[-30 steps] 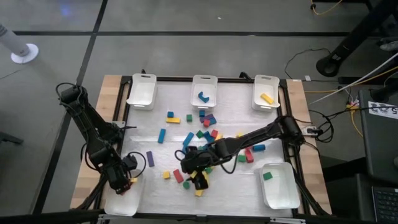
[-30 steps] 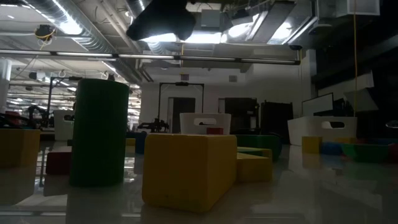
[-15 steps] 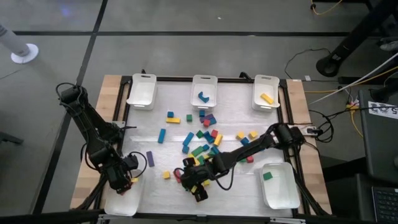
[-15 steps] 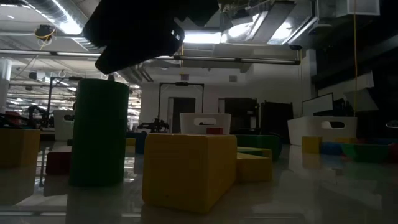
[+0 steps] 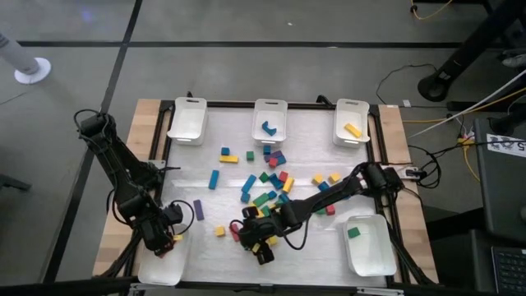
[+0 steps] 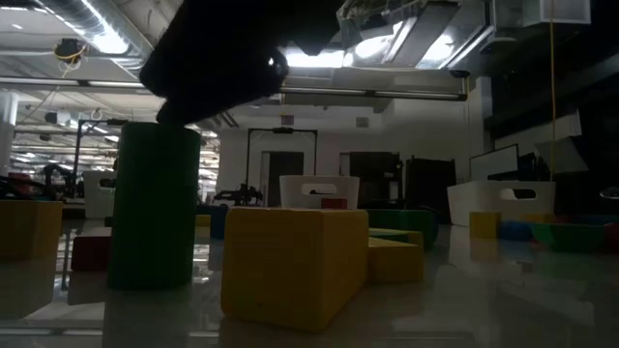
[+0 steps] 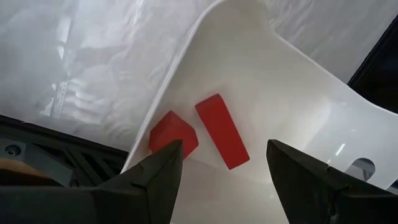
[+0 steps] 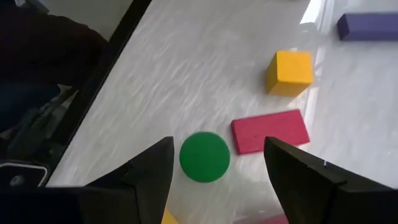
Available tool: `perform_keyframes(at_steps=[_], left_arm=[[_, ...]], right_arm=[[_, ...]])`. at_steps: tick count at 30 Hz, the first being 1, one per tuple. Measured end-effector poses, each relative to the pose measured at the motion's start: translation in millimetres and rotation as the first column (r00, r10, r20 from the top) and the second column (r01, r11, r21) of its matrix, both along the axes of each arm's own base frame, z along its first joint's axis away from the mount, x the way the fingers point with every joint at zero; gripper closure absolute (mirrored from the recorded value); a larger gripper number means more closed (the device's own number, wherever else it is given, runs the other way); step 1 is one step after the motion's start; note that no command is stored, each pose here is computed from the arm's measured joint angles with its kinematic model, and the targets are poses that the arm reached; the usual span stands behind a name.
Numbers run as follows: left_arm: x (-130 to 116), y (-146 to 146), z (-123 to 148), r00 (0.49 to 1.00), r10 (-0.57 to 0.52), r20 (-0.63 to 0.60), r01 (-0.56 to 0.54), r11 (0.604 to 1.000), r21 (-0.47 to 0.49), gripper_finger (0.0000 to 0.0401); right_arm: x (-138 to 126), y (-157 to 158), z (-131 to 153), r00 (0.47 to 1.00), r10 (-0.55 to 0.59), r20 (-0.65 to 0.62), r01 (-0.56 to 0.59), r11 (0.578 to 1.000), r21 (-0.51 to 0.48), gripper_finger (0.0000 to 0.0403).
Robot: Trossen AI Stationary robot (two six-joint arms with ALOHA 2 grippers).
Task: Sort blocks
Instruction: Put the green block into the bottom right white bin
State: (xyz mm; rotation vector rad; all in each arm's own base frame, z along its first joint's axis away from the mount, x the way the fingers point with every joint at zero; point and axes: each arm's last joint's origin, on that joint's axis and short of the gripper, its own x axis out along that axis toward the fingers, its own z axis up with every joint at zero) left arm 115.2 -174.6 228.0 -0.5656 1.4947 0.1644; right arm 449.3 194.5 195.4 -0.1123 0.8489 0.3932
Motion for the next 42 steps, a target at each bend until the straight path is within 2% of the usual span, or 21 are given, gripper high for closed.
perform_keyframes(at_steps=[11, 30, 42], left_arm=[[0.0, 0.0, 0.0, 1.000, 0.000, 0.000, 0.000, 1.000, 0.000, 0.0180], [0.5, 0.3, 0.0, 0.999, -0.039, 0.025, 0.039, 0.999, 0.015, 0.0180], [0.8, 0.3, 0.2, 0.999, -0.036, 0.036, 0.036, 0.999, 0.019, 0.0180]], right_arm=[[-2.5, -1.3, -13.1, 1.000, -0.009, 0.003, 0.009, 1.000, 0.000, 0.0153], [-5.4, 7.9, -13.1, 1.000, -0.005, 0.029, 0.006, 1.000, -0.012, 0.0153], [1.0, 12.7, -39.8, 1.000, -0.008, 0.020, 0.008, 1.000, -0.022, 0.0153]])
